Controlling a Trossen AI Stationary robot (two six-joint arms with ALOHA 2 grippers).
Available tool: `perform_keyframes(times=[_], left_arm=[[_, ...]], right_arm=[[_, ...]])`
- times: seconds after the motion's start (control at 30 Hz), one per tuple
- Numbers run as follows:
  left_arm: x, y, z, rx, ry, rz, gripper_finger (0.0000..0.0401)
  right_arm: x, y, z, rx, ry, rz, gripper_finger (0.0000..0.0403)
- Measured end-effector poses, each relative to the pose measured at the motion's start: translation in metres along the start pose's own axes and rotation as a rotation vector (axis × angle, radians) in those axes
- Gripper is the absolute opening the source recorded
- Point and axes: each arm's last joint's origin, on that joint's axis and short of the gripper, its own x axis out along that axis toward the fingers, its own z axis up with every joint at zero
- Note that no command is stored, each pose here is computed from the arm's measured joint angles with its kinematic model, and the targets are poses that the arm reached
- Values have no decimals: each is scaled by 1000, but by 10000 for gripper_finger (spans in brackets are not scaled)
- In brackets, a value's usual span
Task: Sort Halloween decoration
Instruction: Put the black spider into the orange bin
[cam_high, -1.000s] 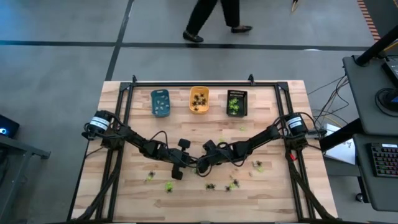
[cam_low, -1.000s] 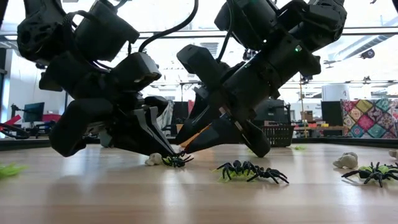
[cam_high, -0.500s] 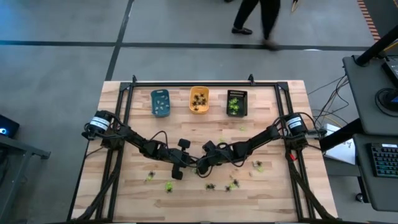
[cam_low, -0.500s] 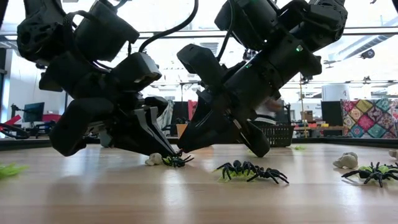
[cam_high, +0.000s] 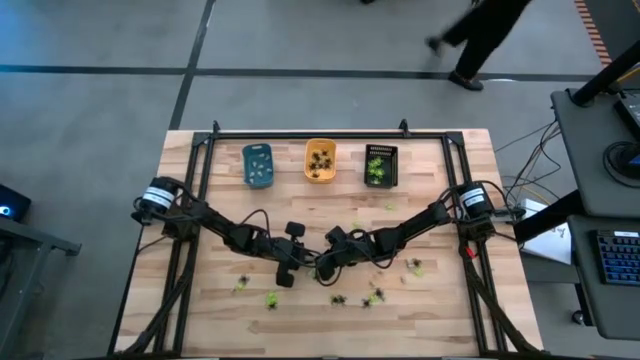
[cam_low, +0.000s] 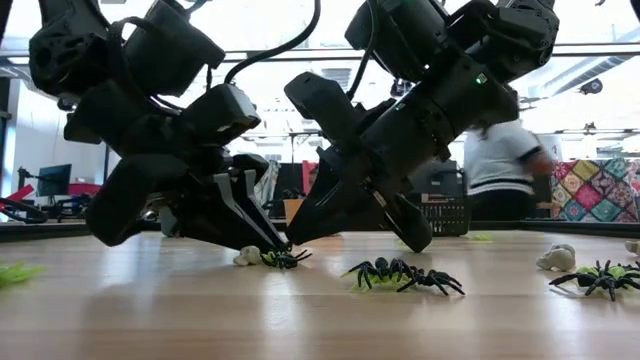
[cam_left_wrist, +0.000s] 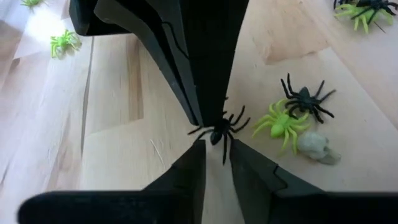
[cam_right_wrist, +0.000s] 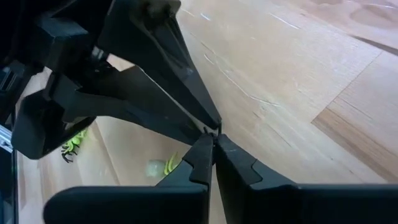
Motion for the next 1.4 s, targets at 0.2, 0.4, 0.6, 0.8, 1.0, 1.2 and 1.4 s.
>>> perform_keyframes(times=[0.2,0.4,0.6,0.8,1.0,1.2,1.4], left_arm=[[-6,1,1,8,42,-2,77],[-18,4,2,21,104,-2,76],[-34,9,6,51,152,45,75],[-56,14,12,68,141,66,75],[-87,20,18,65,45,85,75],[-117,27,27,24,-82,127,75],[-136,31,35,-63,-171,149,75]], right_arm=[[0,0,0,-15,-1,0,9],[-4,1,7,-53,-20,2,8],[-10,4,21,-98,-52,20,8],[-16,2,42,-151,-99,19,8],[-29,-2,75,-226,-177,15,8],[-51,-16,125,-325,-302,-31,8],[-69,-60,183,-311,-413,-203,8]])
